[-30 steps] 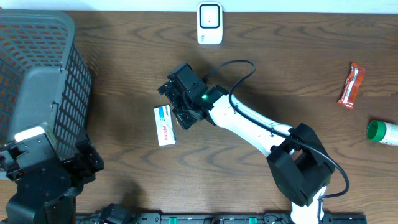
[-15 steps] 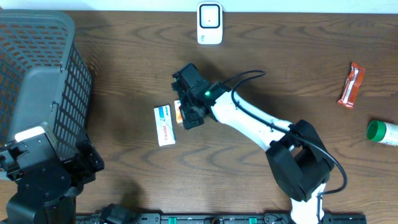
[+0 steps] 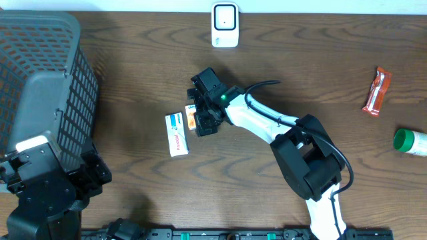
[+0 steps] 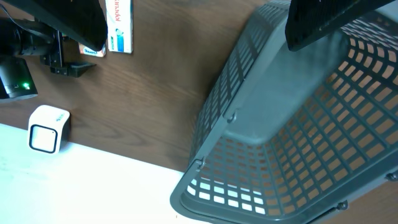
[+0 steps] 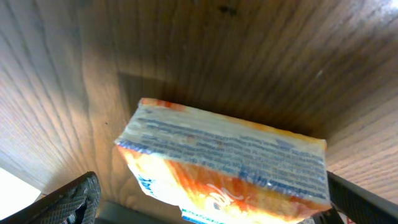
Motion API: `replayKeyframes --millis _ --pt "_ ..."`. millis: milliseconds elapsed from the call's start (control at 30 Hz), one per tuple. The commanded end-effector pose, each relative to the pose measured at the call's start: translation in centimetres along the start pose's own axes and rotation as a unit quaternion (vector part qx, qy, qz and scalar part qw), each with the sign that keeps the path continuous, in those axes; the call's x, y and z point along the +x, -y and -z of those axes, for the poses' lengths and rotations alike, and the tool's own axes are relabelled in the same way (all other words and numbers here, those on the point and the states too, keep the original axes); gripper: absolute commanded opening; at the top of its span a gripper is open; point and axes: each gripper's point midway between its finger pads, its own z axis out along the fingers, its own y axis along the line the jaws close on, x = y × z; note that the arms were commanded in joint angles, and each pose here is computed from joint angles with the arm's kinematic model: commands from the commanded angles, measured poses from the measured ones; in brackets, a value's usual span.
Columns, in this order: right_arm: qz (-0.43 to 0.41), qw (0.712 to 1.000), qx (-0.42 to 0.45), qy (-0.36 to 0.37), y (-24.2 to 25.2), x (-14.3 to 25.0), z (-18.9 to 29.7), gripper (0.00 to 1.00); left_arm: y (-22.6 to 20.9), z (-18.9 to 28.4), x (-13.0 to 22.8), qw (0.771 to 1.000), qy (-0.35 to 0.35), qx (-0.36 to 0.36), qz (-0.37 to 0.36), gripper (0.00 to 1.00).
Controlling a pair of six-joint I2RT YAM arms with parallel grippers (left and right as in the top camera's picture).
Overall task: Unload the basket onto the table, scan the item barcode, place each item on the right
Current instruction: 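Grasp the orange Kleenex tissue pack with the right gripper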
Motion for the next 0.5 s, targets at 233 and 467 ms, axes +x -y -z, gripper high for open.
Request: replayKeyframes --millis 233,467 --pt "-0.011 0.998 0.061 0.017 2.7 -2.4 -1.6 0.97 -0.2 0.2 -0.4 1.0 0.007 -0.003 0.008 0.92" --pt "-0.009 0.997 0.072 0.02 2.9 -3.4 -1.2 0.93 -0.2 0.2 -0.4 1.0 0.007 -0.003 0.008 0.91"
